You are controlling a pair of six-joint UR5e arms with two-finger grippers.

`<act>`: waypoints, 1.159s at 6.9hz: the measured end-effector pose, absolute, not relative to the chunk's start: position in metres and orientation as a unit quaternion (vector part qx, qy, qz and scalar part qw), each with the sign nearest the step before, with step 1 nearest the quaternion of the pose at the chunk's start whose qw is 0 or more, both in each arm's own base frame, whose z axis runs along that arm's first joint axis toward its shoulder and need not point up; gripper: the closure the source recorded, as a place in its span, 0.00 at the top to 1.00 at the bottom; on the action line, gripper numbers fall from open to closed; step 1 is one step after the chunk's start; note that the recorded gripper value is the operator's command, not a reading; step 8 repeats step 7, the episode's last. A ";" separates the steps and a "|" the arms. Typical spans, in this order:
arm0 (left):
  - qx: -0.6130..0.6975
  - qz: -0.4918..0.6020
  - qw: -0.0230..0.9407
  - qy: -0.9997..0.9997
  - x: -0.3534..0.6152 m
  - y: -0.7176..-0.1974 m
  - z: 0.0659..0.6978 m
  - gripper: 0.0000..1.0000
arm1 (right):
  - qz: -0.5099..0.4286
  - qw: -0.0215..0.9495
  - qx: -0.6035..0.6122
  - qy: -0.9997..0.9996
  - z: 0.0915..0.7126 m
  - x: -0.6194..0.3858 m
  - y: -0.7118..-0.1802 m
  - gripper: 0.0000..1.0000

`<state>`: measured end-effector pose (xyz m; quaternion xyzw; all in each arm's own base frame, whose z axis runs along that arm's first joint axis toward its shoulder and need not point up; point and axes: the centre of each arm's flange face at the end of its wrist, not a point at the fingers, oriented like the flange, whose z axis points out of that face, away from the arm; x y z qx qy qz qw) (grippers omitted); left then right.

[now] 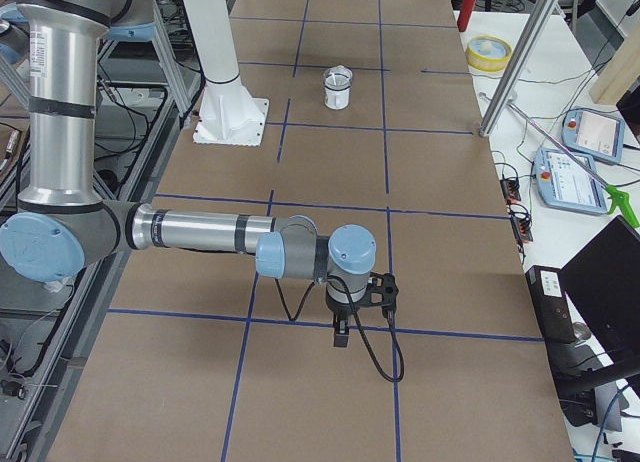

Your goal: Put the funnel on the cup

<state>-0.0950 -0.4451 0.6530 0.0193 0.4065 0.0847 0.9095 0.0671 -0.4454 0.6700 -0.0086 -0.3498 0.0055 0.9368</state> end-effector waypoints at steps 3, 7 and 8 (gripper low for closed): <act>0.019 0.054 0.921 0.385 -0.104 -0.447 0.641 1.00 | 0.006 0.937 -0.009 -0.350 0.670 0.067 -0.445 1.00; 0.022 0.053 0.922 0.382 -0.104 -0.443 0.636 1.00 | 0.006 0.937 -0.009 -0.350 0.670 0.067 -0.445 1.00; 0.022 0.053 0.922 0.382 -0.104 -0.443 0.636 1.00 | 0.006 0.937 -0.009 -0.350 0.670 0.067 -0.445 1.00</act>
